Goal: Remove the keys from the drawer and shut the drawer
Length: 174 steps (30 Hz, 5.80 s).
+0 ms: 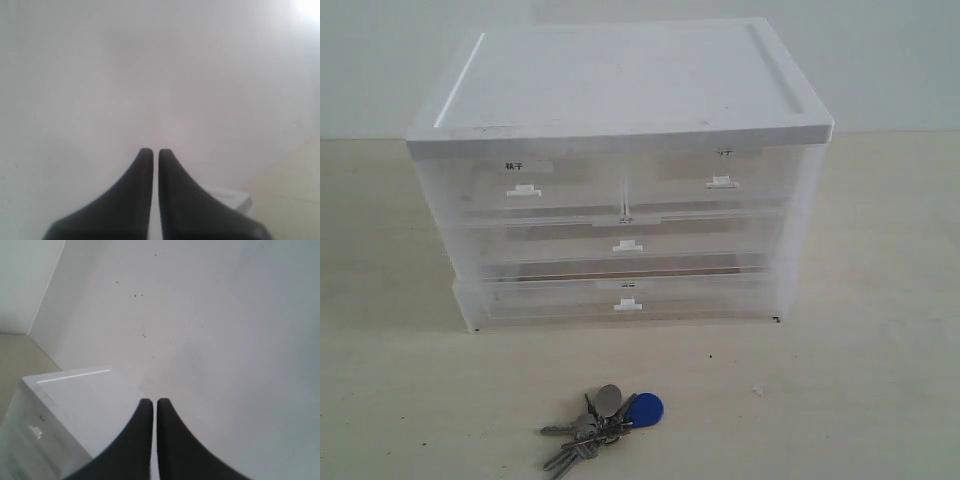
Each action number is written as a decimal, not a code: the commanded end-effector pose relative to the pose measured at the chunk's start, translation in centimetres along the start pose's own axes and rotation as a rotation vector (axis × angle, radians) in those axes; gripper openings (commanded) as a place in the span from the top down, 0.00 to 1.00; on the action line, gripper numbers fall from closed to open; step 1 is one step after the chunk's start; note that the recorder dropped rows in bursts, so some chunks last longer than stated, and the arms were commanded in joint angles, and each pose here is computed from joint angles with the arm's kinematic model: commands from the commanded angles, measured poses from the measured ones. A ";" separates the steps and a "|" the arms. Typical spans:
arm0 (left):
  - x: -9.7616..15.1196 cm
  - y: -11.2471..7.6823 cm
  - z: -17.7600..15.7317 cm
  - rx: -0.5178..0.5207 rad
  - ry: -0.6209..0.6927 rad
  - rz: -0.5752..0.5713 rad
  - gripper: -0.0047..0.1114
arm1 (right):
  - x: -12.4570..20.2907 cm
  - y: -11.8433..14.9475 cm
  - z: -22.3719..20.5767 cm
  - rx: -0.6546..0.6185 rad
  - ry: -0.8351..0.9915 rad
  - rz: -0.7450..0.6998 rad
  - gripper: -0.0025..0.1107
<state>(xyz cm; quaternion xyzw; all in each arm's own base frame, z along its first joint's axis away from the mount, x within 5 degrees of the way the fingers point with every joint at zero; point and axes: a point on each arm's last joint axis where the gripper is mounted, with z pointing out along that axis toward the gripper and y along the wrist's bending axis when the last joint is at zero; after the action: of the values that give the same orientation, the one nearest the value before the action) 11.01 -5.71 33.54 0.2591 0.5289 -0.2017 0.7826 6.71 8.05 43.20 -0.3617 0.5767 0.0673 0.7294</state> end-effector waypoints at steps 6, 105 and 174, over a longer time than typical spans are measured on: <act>-0.3 -0.2 -1.9 -0.125 -0.108 0.057 0.92 | 0.8 0.9 -0.4 0.048 -0.075 -0.075 0.98; 0.1 -0.1 -2.0 -0.141 -0.085 -0.008 0.92 | 18.8 5.0 -6.7 0.485 -0.266 0.704 0.98; 0.1 -0.1 -2.0 -0.140 -0.087 -0.008 0.92 | 24.4 6.3 -7.7 0.531 0.490 0.462 0.98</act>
<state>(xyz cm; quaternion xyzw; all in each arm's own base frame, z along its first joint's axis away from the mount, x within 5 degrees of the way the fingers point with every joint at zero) 9.45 -4.59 33.08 0.1960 0.5028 -0.1752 0.8235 5.35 0.29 18.05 -0.0271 0.7972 -0.0056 0.6030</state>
